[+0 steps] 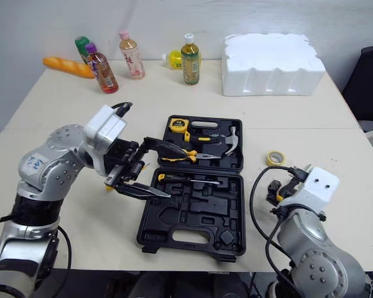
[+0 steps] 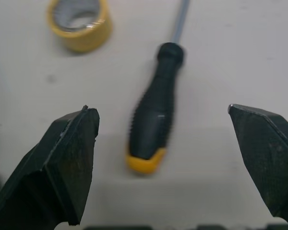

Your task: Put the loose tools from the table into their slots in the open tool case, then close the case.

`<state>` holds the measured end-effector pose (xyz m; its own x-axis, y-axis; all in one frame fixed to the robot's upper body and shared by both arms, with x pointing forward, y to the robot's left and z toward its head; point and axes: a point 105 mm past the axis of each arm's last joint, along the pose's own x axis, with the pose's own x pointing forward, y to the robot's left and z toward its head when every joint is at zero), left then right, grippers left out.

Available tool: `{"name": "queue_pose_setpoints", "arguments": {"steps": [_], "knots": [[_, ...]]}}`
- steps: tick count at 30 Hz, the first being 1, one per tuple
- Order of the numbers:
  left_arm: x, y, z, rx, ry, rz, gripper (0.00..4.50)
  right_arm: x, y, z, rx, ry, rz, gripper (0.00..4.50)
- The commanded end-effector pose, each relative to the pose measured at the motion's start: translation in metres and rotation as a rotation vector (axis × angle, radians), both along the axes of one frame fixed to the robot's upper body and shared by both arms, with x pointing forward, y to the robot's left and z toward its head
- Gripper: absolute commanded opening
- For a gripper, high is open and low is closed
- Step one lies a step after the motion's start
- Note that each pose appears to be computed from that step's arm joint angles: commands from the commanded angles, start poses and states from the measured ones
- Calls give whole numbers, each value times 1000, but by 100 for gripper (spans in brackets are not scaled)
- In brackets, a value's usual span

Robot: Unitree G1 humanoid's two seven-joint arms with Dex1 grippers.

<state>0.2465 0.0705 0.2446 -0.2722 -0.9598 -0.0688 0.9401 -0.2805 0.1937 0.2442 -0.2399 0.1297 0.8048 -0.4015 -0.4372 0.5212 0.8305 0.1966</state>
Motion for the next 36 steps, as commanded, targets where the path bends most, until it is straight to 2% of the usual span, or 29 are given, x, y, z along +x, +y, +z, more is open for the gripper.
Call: {"name": "queue_pose_setpoints", "arguments": {"steps": [1,12,18,19,21,22,23,26,27,31,34,36], "knots": [[-6,-5,8,-38,-51,2,441,12,5,9,51,-61,77,450],[-9,-5,2,-50,-26,50,441,27,-8,-1,118,-13,99,450],[-9,-8,-3,-28,-52,50,441,26,-6,-22,140,79,104,450],[-9,-8,-2,-28,-56,51,450,23,-9,-23,151,74,67,409],[-9,-9,-1,-32,-63,53,450,17,-15,-24,138,84,21,373],[-9,-9,-1,-34,-66,53,450,15,-18,-23,129,83,4,312],[-9,-8,0,-34,-68,53,450,14,-19,-23,122,84,-5,281],[-8,-9,1,-41,-72,52,450,10,-11,-24,146,63,4,140],[-8,-9,1,-43,-73,52,450,8,-8,-24,150,59,9,107],[-5,-11,2,-47,-75,49,450,6,-10,-17,115,32,23,107],[-4,-12,3,-49,-78,40,450,10,-19,2,14,-12,75,107],[-2,-12,2,-47,-81,37,450,18,-15,22,-55,-67,206,107]]}}
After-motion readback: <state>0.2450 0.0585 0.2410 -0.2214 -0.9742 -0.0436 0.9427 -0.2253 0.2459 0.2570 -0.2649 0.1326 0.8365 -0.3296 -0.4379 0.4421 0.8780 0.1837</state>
